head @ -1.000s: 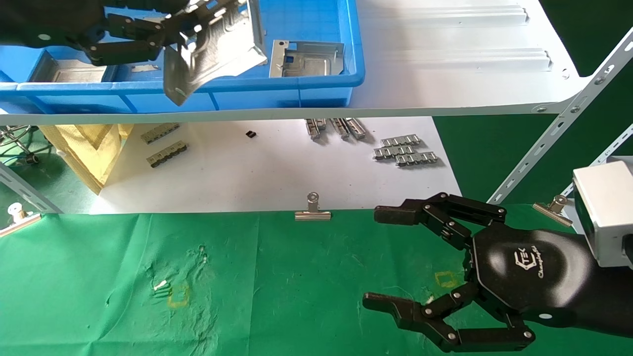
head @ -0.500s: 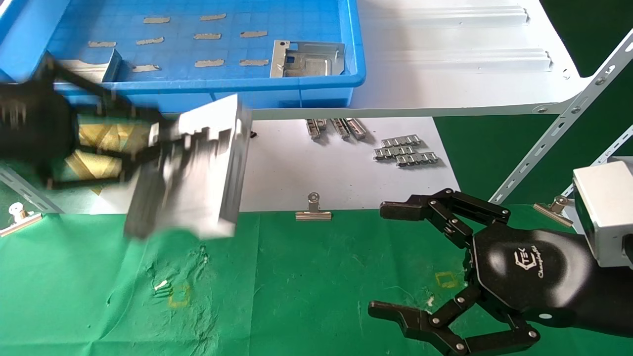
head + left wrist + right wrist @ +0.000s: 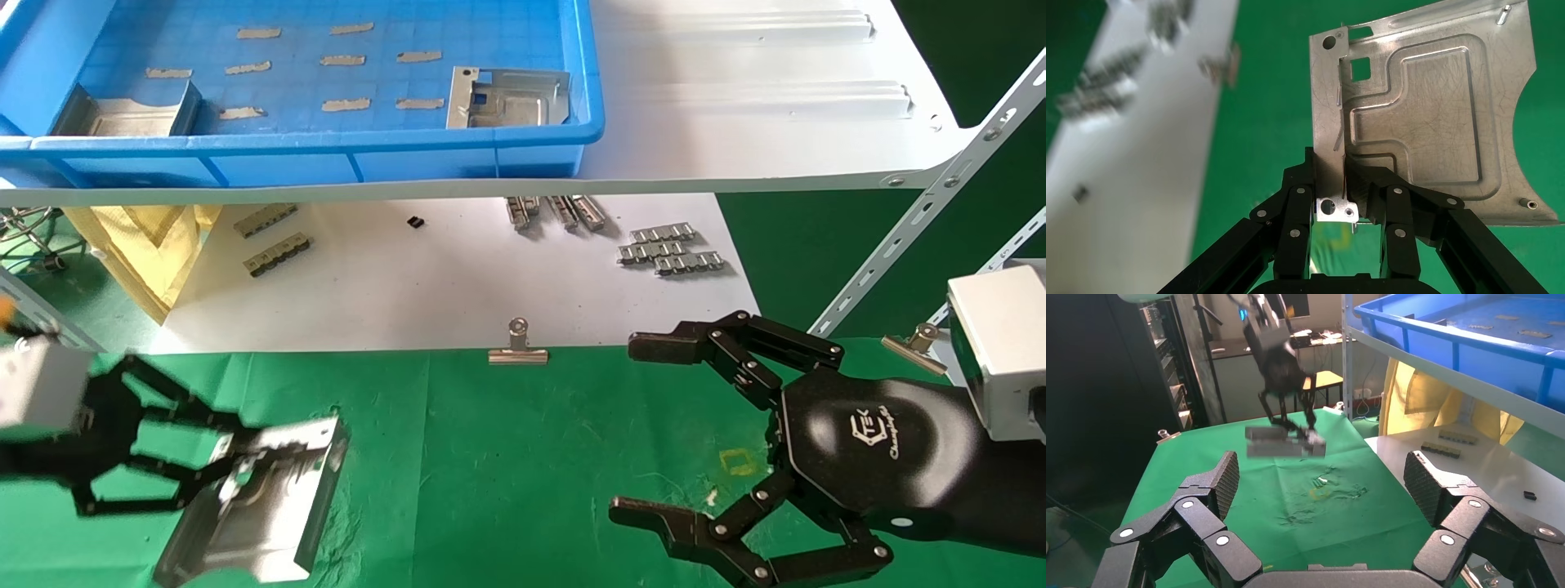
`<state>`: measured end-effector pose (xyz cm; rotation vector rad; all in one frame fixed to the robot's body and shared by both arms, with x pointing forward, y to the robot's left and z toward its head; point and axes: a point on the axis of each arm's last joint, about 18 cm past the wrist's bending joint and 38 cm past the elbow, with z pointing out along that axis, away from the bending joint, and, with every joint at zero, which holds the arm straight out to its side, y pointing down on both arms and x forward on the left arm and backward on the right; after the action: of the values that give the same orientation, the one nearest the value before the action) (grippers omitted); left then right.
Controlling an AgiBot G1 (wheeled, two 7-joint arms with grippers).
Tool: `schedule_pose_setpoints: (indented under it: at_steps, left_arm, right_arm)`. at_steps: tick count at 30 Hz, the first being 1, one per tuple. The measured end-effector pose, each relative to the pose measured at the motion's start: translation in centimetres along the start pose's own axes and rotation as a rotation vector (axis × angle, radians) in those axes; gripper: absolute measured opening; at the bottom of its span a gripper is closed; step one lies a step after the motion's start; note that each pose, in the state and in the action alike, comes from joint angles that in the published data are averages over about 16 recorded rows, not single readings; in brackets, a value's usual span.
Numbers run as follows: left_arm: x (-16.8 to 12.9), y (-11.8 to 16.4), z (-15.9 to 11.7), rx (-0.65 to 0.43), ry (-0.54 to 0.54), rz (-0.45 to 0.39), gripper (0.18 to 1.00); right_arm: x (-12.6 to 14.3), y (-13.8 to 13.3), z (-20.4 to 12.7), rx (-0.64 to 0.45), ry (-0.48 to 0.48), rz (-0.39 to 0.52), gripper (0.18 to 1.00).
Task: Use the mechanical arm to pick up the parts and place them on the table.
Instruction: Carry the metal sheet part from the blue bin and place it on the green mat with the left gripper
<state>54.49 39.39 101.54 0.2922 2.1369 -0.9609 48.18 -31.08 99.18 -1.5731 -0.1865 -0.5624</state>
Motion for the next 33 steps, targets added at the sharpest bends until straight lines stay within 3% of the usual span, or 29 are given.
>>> schedule_pose_setpoints:
  at_steps: [7, 14, 24, 33]
  left_arm:
    - [0.1, 4.6, 2.0, -0.1, -0.043, 0.025, 0.233]
    - [0.3, 7.2, 3.8, -0.149, -0.085, 0.083, 0.231]
    - [1.1, 8.7, 6.1, -0.169, -0.061, 0.096, 0.236]
    - [1.5, 8.9, 6.7, -0.157, -0.029, 0.023, 0.285]
  right_arm:
    - [0.0, 0.0, 0.0, 0.0, 0.0, 0.0, 1.0]
    - [0.0, 0.0, 0.0, 0.0, 0.0, 0.0, 1.0]
    - [0.0, 0.0, 0.0, 0.0, 0.0, 0.0, 1.0]
    - [0.0, 0.0, 0.0, 0.0, 0.0, 0.0, 1.0]
